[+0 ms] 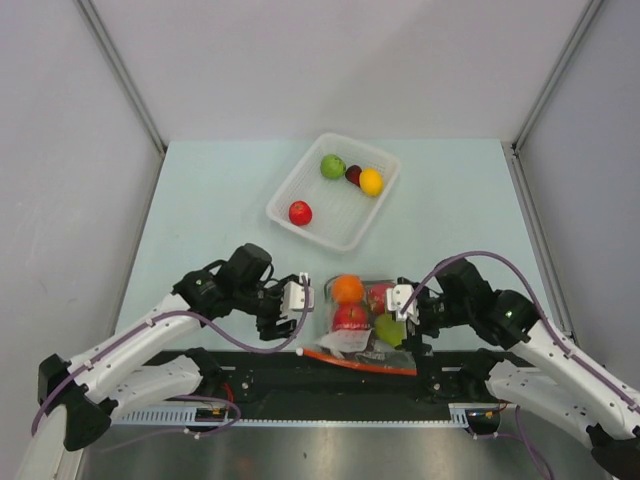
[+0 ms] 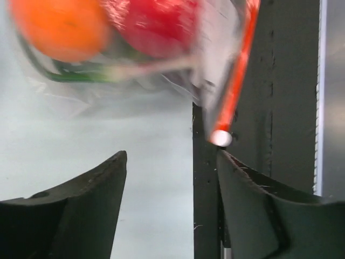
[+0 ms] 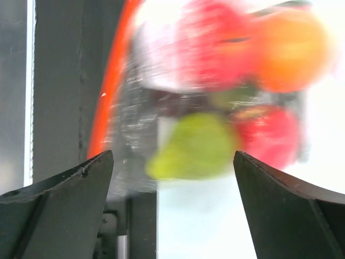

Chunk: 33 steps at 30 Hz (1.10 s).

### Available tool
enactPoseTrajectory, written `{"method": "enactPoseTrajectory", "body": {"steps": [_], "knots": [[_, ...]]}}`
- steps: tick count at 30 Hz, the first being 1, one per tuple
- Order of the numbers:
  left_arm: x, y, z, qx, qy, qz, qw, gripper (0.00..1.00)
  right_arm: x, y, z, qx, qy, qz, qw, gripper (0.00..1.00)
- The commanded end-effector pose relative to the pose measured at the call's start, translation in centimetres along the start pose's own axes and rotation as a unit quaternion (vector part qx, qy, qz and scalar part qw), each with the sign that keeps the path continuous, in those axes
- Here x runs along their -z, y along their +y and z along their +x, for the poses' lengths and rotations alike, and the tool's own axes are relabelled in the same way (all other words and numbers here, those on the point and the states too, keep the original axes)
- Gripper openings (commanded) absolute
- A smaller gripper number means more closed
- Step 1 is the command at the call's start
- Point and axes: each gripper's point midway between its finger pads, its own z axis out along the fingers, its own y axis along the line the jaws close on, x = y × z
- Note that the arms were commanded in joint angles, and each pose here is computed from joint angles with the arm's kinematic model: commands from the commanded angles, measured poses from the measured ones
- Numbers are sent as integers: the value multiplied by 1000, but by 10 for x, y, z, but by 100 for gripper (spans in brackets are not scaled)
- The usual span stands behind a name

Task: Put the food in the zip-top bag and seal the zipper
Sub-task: Place the zipper food storage bag at the center of the board, then reset both arms

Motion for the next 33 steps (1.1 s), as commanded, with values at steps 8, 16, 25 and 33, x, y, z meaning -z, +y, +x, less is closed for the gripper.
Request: {"method": "enactPoseTrajectory", "body": {"steps": [8,16,25,33], "knots": [[79,66,-111,164,-159,-101,968,100,64,-68,-99,-86,-125,170,974,100],[153,187,-104,420,-205,-184,865,100,107,-171,-70,-293,-175,237,910,100],[185,233,2,513,-178,-292,787,100,134,-241,39,-448,-120,319,827,100],[179,221,46,514,-127,-351,773,100,112,-246,87,-491,-72,332,802,100]]}}
